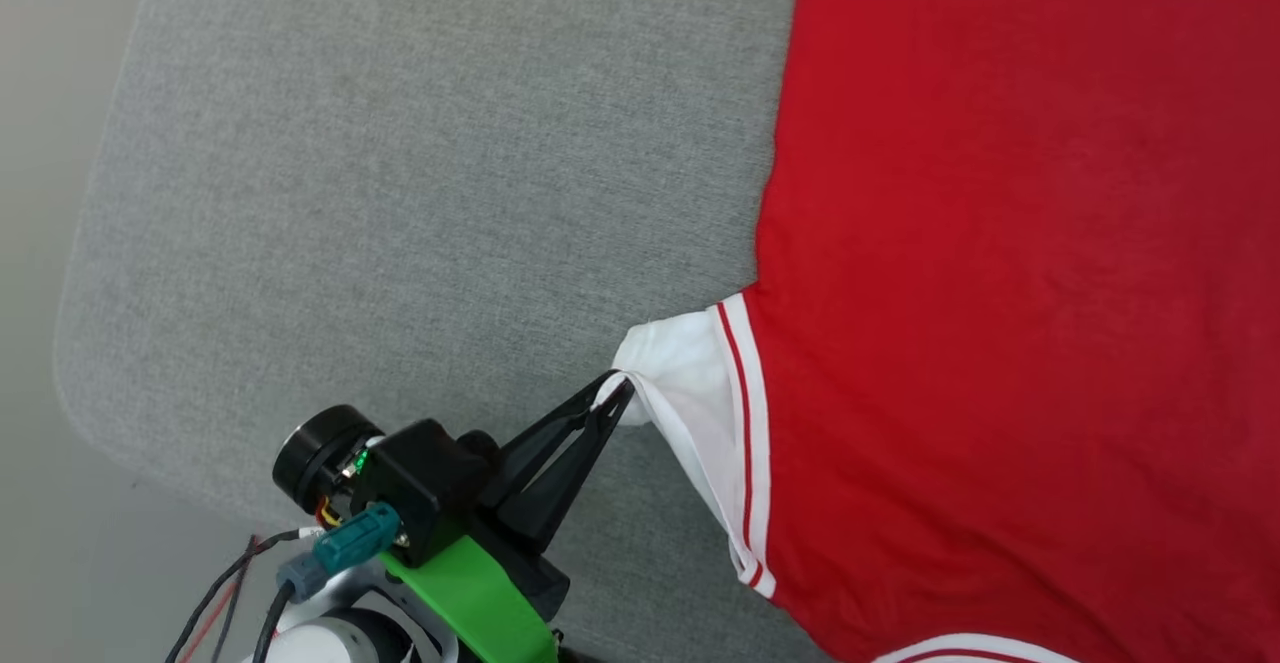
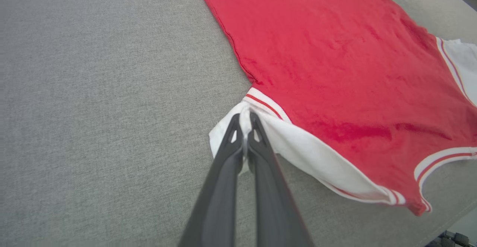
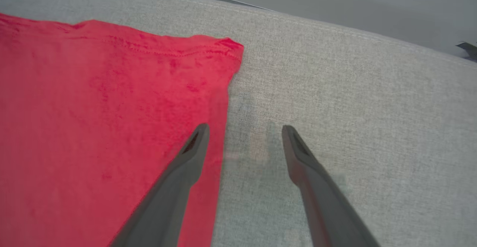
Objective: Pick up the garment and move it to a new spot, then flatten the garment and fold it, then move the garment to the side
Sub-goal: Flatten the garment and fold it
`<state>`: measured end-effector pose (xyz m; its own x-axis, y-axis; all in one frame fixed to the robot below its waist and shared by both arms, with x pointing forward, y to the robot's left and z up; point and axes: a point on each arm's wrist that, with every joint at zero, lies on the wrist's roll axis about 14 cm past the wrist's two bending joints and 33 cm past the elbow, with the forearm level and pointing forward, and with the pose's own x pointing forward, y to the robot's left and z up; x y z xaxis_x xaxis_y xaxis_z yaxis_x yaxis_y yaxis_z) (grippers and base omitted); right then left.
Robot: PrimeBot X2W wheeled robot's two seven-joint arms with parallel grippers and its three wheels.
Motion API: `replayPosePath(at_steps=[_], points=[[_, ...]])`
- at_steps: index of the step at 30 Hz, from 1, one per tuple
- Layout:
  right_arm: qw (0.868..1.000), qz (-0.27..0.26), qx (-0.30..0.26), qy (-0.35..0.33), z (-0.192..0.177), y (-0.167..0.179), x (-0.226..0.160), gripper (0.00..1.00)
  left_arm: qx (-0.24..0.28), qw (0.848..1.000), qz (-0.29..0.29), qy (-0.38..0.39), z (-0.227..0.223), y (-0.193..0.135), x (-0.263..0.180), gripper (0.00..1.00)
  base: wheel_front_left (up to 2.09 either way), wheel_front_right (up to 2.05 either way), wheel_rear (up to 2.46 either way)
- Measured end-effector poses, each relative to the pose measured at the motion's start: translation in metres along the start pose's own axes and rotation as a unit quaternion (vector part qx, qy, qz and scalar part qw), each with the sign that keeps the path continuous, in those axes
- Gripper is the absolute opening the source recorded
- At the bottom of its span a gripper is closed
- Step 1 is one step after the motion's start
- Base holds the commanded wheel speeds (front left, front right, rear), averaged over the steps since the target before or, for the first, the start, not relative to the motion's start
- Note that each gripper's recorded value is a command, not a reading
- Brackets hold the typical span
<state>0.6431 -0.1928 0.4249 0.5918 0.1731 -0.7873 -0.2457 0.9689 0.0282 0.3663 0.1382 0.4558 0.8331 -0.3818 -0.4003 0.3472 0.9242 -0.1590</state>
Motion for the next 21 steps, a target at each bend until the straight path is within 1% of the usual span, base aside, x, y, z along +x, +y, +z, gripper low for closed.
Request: replayPosePath(at_steps=[7, 15, 16, 17, 18, 19, 21], points=[[0.999, 0.019, 0.001, 0.045, -0.013, 0.024, 0.057, 1.00, -0.015, 0.999, 0.034, 0.014, -0.012, 0.014, 0.001, 0.00, 0.00, 0.00, 0.00], [0.998, 0.020, -0.020, 0.064, -0.020, 0.032, 0.084, 1.00, -0.029, 0.997, 0.063, 0.027, -0.026, 0.027, -0.002, 0.00, 0.00, 0.00, 0.00], [0.997, 0.020, -0.023, 0.066, -0.020, 0.032, 0.085, 0.93, -0.028, 0.997, 0.065, 0.029, -0.028, 0.029, -0.003, 0.00, 0.00, 0.00, 0.00], [0.997, 0.020, -0.027, 0.068, -0.021, 0.033, 0.086, 0.49, -0.028, 0.997, 0.067, 0.031, -0.030, 0.030, -0.004, 0.00, 0.00, 0.00, 0.00], [0.997, 0.020, -0.029, 0.069, -0.021, 0.034, 0.086, 0.33, -0.028, 0.997, 0.068, 0.032, -0.030, 0.030, -0.004, 0.00, 0.00, 0.00, 0.00], [0.997, 0.021, -0.030, 0.069, -0.021, 0.034, 0.086, 0.00, -0.028, 0.997, 0.069, 0.031, -0.030, 0.031, -0.004, 0.00, 0.00, 0.00, 0.00], [0.997, 0.022, -0.032, 0.069, -0.021, 0.035, 0.085, 0.00, -0.028, 0.997, 0.069, 0.028, -0.030, 0.031, -0.004, 0.00, 0.00, 0.00, 0.00]])
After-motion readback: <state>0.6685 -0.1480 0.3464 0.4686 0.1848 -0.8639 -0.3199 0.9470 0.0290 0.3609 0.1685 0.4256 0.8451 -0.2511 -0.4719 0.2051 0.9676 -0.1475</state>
